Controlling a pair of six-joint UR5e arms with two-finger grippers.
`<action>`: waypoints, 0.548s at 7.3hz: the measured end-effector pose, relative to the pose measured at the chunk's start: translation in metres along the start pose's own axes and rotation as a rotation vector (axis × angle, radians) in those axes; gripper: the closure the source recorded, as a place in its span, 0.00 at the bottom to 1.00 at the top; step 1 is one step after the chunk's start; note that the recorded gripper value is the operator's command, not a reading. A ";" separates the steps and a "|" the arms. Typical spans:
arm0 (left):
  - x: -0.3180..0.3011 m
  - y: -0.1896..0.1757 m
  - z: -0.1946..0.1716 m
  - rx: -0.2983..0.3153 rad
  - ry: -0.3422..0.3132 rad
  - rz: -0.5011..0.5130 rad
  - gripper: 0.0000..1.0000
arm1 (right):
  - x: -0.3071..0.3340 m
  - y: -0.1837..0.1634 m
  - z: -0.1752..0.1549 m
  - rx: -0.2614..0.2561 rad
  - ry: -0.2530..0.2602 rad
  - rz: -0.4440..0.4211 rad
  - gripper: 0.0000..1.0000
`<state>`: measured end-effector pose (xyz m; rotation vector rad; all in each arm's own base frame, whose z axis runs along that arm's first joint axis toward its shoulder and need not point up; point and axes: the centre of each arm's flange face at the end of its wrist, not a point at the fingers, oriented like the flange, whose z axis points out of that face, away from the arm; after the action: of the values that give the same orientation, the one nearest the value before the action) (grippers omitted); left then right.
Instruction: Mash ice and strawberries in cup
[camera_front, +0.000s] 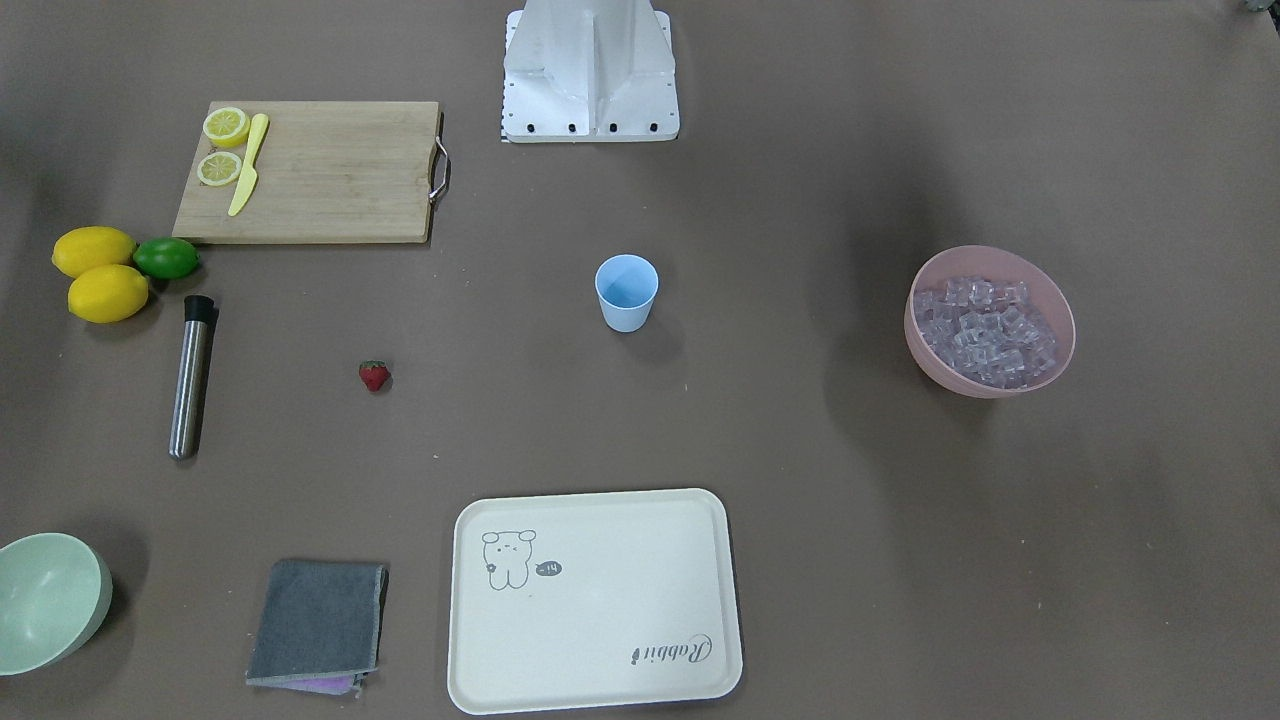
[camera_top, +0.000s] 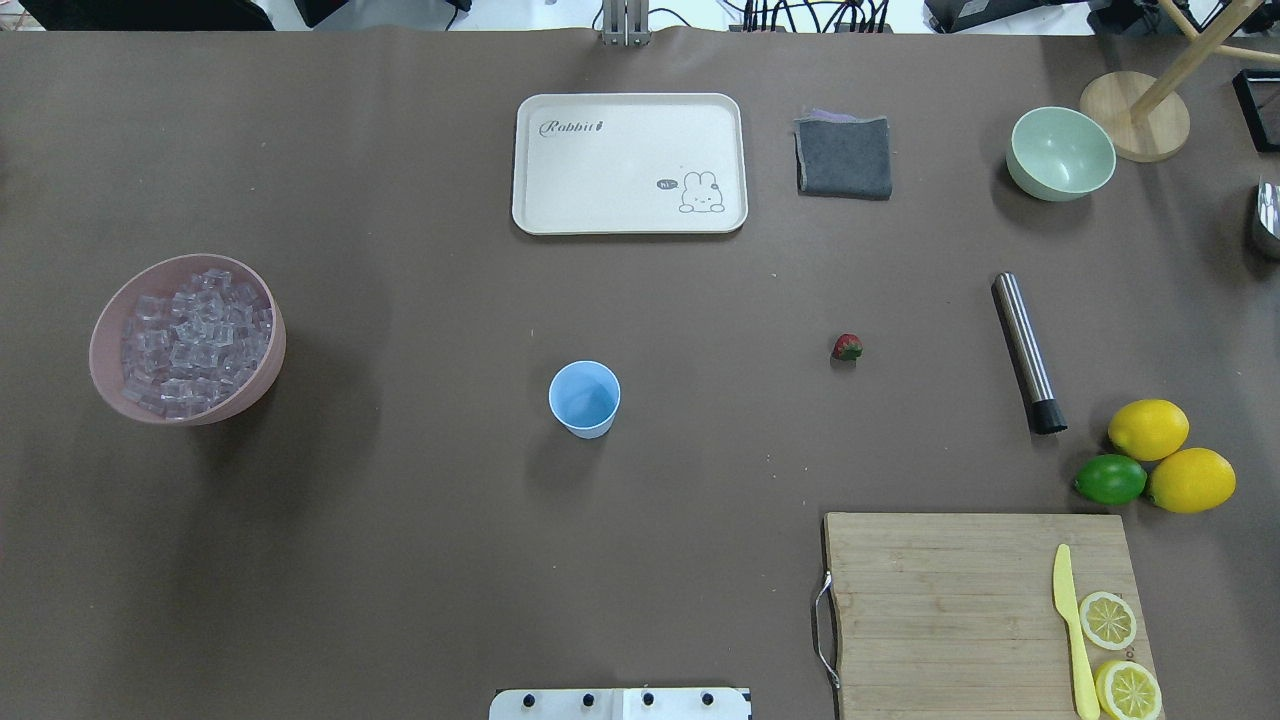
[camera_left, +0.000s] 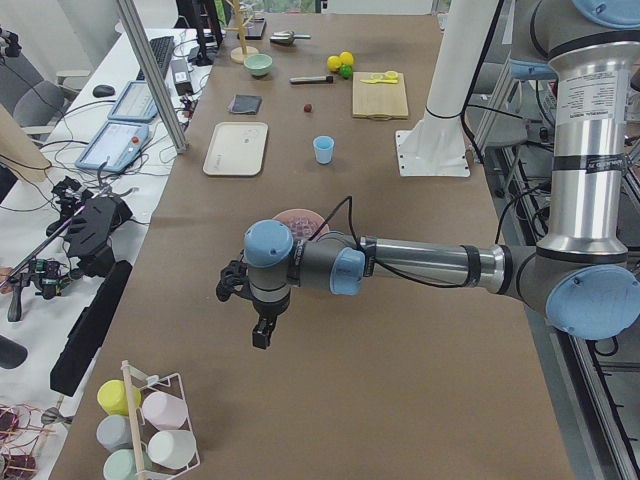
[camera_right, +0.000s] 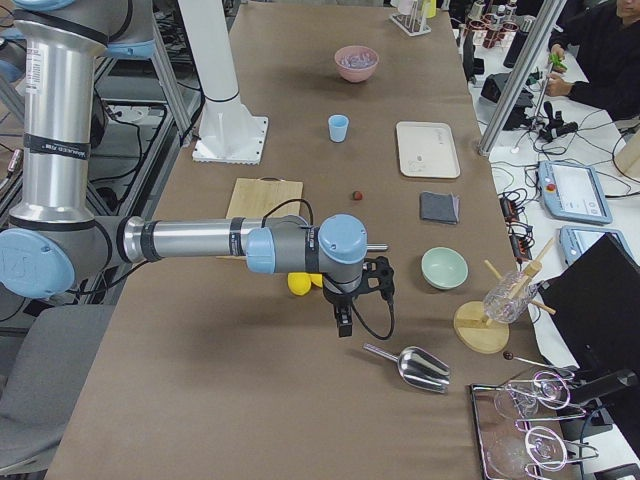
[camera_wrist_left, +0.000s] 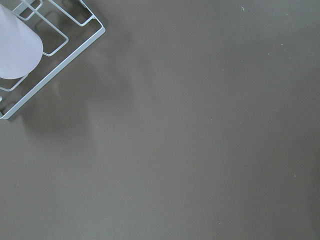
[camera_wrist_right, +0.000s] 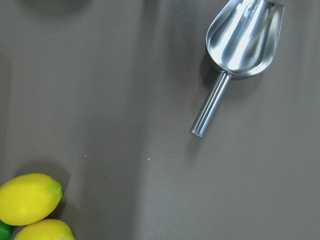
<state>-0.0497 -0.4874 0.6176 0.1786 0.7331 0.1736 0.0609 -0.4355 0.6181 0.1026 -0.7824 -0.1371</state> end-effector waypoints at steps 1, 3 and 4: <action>0.002 -0.001 0.001 -0.002 0.002 -0.018 0.03 | 0.000 0.000 0.000 0.000 -0.001 0.001 0.00; 0.005 -0.001 0.000 0.001 0.009 -0.027 0.03 | 0.000 0.002 0.002 -0.003 -0.006 0.005 0.00; 0.006 -0.001 0.000 0.002 0.011 -0.025 0.03 | 0.000 0.003 0.002 -0.003 -0.015 0.006 0.00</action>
<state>-0.0456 -0.4871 0.6134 0.1702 0.7457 0.1502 0.0596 -0.4321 0.6197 0.0965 -0.7971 -0.1339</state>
